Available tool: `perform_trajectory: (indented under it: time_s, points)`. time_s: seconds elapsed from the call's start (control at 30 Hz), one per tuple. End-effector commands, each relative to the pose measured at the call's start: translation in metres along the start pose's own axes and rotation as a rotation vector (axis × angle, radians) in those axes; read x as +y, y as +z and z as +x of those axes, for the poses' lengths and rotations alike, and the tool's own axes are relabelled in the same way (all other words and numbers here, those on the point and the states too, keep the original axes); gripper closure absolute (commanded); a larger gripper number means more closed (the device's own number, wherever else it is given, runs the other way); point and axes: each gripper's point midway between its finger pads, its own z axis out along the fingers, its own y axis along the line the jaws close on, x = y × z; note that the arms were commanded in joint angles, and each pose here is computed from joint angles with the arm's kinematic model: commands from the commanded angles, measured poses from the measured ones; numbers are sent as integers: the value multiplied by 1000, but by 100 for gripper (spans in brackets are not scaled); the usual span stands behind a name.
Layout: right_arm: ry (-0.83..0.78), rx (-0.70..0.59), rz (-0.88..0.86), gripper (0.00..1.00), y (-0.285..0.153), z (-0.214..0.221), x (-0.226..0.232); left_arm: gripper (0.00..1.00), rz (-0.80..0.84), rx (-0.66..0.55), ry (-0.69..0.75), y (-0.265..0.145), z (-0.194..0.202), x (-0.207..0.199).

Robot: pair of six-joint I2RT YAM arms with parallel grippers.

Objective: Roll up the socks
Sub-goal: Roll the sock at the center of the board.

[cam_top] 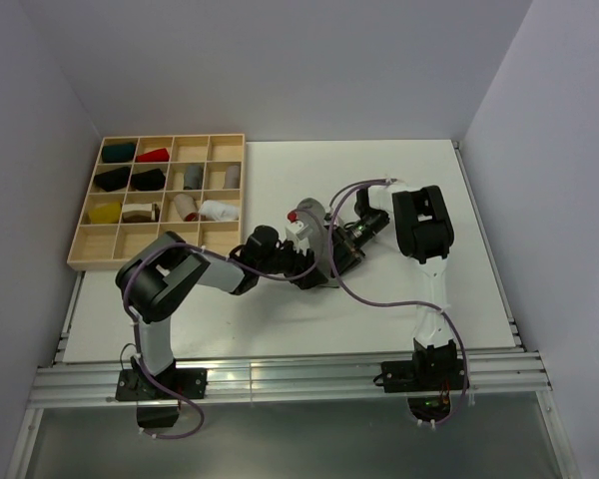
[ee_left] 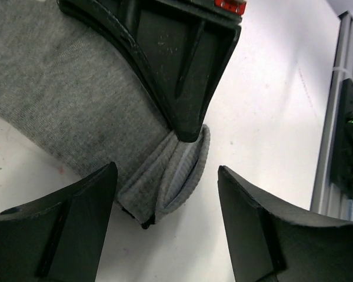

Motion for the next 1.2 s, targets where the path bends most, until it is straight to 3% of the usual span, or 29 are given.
perform_trajectory:
  time_s: [0.0,0.37,0.73,1.0,1.03,1.1,1.13,1.17]
  points:
    - [5,-22,-10,80,-8,-8,2,26,-30,-9,78,8,-8,2]
    - [25,-33,6,80,-10,-11,-6,32,-31,1,59,10,-4,3]
    - [27,-50,79,81,-11,-13,-16,48,-58,27,-39,15,8,9]
    - [14,-88,148,82,-16,-16,-19,75,-156,99,-98,17,28,27]
    - [-15,-110,174,82,-19,-19,-19,85,-179,119,-108,16,32,29]
    - [-27,-121,224,83,-23,-19,-21,91,-213,156,-127,17,41,32]
    - [-40,-131,243,84,-24,-20,-23,100,-234,181,-137,18,43,34]
    - [-64,-150,264,84,-29,-22,-19,100,-250,201,-156,17,47,34]
